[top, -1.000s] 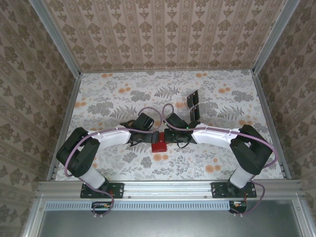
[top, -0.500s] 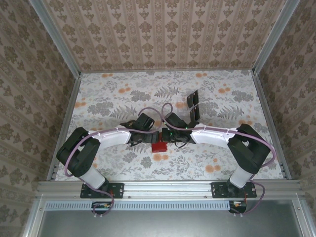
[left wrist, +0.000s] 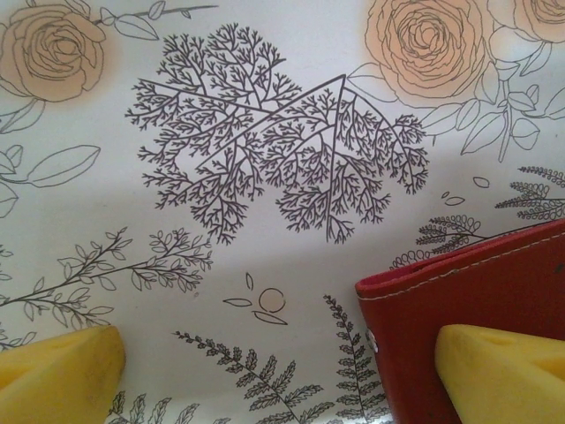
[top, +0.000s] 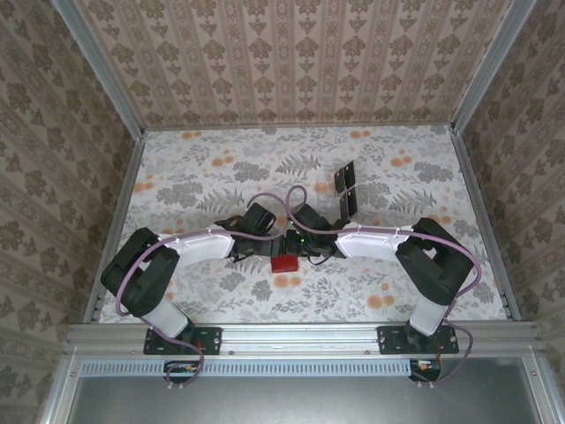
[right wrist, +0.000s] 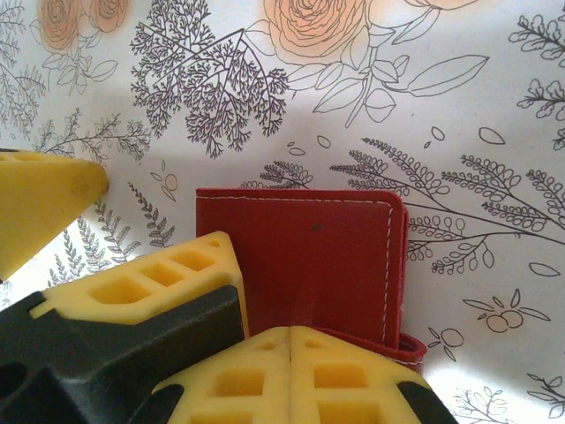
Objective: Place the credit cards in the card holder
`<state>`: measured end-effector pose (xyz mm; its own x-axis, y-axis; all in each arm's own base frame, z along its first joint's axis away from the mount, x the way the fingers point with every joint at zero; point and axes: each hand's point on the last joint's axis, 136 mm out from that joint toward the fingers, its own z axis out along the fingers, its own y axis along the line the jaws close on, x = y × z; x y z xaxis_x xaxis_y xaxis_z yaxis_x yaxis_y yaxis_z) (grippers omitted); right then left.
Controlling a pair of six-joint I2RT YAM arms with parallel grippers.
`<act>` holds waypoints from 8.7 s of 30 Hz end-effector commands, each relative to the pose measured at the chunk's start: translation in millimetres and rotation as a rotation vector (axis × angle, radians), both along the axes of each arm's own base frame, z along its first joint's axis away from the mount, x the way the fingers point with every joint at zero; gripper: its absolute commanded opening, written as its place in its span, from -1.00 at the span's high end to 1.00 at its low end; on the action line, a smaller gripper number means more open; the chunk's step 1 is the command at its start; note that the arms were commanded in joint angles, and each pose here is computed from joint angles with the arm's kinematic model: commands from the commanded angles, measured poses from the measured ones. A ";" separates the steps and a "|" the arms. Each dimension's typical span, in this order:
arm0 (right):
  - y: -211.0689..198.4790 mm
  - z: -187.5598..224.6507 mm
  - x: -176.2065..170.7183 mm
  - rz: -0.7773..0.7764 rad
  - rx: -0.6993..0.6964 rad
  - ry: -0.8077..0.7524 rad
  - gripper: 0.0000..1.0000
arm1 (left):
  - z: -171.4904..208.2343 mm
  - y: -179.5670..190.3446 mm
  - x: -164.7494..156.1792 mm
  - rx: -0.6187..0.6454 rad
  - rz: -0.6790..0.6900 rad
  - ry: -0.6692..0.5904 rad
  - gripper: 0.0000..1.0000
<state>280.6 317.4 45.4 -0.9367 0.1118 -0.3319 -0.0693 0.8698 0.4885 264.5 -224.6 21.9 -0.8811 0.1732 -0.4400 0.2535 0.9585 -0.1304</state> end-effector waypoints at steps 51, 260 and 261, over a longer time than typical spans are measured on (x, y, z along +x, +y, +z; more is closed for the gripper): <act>8.2 -30.5 -44.3 0.120 -0.127 -0.040 1.00 | -4.5 10.2 -2.9 0.000 0.017 0.058 -1.00; 14.3 -14.7 -43.3 0.082 -0.025 -0.149 1.00 | -25.3 20.4 -31.0 -0.051 0.048 0.117 -1.00; 14.3 -12.4 -42.8 0.084 -0.022 -0.157 1.00 | -25.8 20.3 -31.5 -0.050 0.047 0.118 -1.00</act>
<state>245.5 343.2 38.6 -0.8758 0.0575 -0.4792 -0.2092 0.8496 0.4842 253.5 -199.1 21.0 -0.8973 0.0897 -0.4322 0.1791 0.9689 -0.1707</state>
